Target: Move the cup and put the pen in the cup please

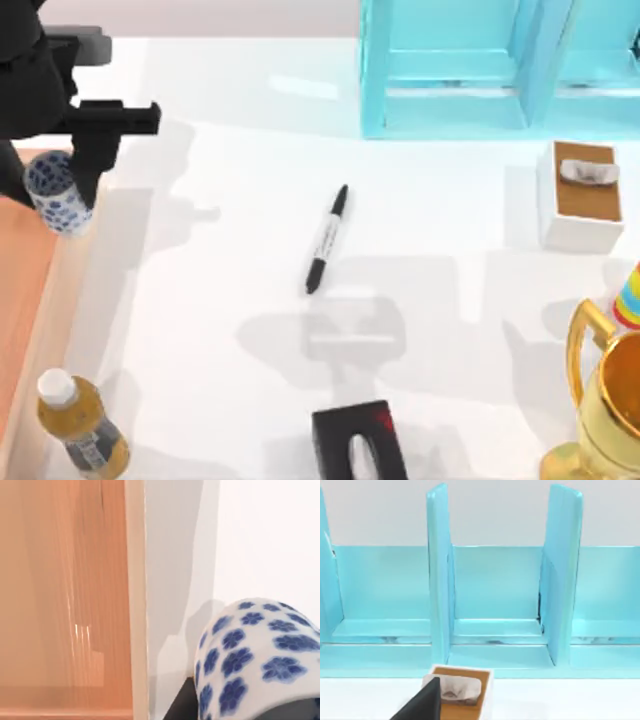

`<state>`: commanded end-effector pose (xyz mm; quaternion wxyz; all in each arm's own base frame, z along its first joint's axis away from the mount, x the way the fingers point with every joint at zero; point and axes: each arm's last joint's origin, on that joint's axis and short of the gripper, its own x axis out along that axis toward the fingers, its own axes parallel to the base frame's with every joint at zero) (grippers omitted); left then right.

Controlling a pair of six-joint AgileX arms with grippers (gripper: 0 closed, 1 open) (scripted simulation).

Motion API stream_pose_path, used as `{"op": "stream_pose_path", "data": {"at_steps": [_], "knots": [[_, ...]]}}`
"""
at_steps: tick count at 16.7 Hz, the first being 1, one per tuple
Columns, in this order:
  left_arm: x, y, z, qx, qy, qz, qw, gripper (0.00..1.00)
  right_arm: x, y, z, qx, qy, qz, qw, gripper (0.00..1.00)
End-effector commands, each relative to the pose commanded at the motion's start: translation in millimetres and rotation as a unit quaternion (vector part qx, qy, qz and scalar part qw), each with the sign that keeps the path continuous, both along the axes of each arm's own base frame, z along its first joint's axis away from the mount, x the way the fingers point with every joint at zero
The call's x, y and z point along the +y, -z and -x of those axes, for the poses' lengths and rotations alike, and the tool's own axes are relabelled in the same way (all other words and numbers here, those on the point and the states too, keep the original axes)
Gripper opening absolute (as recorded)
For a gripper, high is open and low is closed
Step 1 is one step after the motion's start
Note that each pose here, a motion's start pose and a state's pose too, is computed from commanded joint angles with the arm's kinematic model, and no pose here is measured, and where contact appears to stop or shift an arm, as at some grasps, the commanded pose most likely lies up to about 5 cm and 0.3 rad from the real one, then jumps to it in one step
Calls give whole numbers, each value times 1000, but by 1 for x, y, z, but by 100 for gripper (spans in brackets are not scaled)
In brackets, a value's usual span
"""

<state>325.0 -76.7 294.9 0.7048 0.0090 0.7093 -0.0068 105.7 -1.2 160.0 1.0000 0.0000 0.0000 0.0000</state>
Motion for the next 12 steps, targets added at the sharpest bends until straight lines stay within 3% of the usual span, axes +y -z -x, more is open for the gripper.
{"op": "stream_pose_path", "data": {"at_steps": [3, 8, 12], "knots": [[-23, 16, -23, -5, 9, 0, 1000, 0, 0, 0, 0, 0, 0, 0, 1000, 100], [-69, 76, -71, 6, 3, -4, 1000, 0, 0, 0, 0, 0, 0, 0, 1000, 100], [-79, 85, -79, -2, -1, -2, 1000, 0, 0, 0, 0, 0, 0, 0, 1000, 100]]}}
